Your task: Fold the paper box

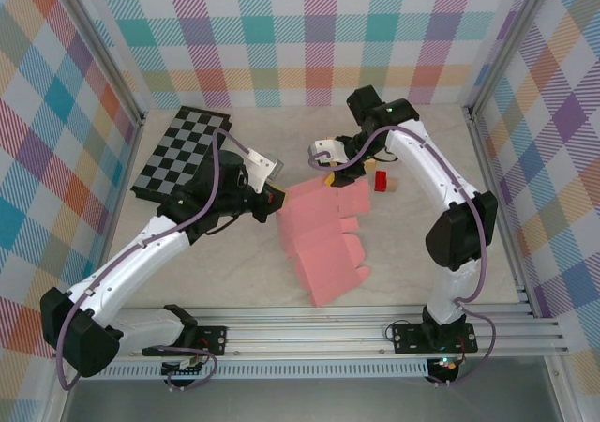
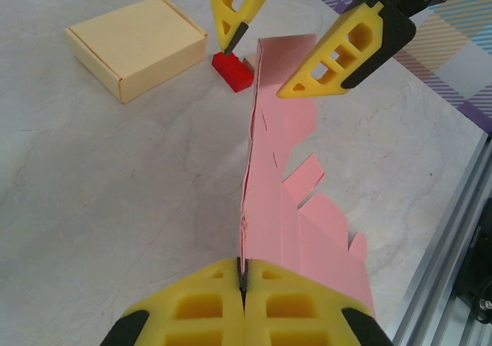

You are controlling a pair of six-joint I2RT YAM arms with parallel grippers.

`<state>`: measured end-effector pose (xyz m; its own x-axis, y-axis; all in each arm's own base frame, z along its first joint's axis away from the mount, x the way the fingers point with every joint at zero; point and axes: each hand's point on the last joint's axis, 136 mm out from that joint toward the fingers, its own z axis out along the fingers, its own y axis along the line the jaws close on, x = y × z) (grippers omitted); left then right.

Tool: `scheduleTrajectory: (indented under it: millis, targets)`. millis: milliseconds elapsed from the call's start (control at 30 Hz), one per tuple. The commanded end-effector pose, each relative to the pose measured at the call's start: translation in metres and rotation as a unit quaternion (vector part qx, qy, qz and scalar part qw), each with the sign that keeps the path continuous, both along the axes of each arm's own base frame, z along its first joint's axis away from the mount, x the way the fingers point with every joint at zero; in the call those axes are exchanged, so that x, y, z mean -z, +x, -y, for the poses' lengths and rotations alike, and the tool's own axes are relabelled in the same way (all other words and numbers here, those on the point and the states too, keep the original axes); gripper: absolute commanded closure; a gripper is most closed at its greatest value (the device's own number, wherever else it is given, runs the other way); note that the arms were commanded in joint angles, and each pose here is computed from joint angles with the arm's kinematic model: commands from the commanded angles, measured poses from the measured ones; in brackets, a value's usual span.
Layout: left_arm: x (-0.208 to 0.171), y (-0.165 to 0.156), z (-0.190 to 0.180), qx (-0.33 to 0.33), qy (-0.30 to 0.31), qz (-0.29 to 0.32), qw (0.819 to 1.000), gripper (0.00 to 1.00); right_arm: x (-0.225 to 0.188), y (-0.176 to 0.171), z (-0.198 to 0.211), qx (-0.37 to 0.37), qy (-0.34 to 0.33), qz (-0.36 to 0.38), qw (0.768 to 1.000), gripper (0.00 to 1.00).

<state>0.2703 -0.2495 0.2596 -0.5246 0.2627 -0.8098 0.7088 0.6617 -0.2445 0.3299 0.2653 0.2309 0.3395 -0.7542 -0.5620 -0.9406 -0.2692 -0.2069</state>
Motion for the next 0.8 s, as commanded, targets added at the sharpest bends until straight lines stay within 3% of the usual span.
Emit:
scheduleTrajectory:
  millis: [0,167,233,367,433,567,633,700,767]
  targets:
    - [-0.012,-0.005,0.003,0.012,-0.015,0.022,1.0,1.0,0.009,-0.006,0.003,-0.014,-0.007,-0.012,1.0,0.56]
    - [-0.015,-0.004,0.004,0.012,-0.022,0.028,0.999,1.0,0.013,-0.012,0.005,-0.019,-0.014,-0.014,1.0,0.57]
    - [-0.014,-0.002,0.004,0.01,-0.022,0.028,0.999,1.0,0.013,-0.014,0.005,-0.019,-0.016,-0.014,1.0,0.63]
    - [-0.016,0.002,0.002,-0.006,-0.024,0.032,0.999,1.0,0.012,-0.015,0.008,-0.014,-0.018,-0.009,1.0,0.88]
    - [-0.016,0.007,-0.004,-0.028,-0.02,0.039,0.999,0.9,0.008,-0.016,0.01,-0.012,-0.019,-0.003,1.0,0.96]
    - [-0.014,0.021,-0.023,-0.092,-0.004,0.067,0.993,0.56,0.003,-0.02,0.016,-0.008,-0.026,0.01,1.0,1.0]
    - [-0.022,0.023,-0.03,-0.106,-0.011,0.092,0.99,0.53,0.005,-0.021,0.021,-0.003,-0.034,0.021,0.999,1.0]
    - [-0.033,0.023,-0.037,-0.117,-0.02,0.114,0.986,0.39,0.008,-0.021,0.027,0.002,-0.045,0.037,0.998,1.0]
    - [-0.043,0.024,-0.045,-0.13,-0.028,0.136,0.982,0.38,0.011,-0.02,0.032,0.008,-0.052,0.052,0.997,1.0]
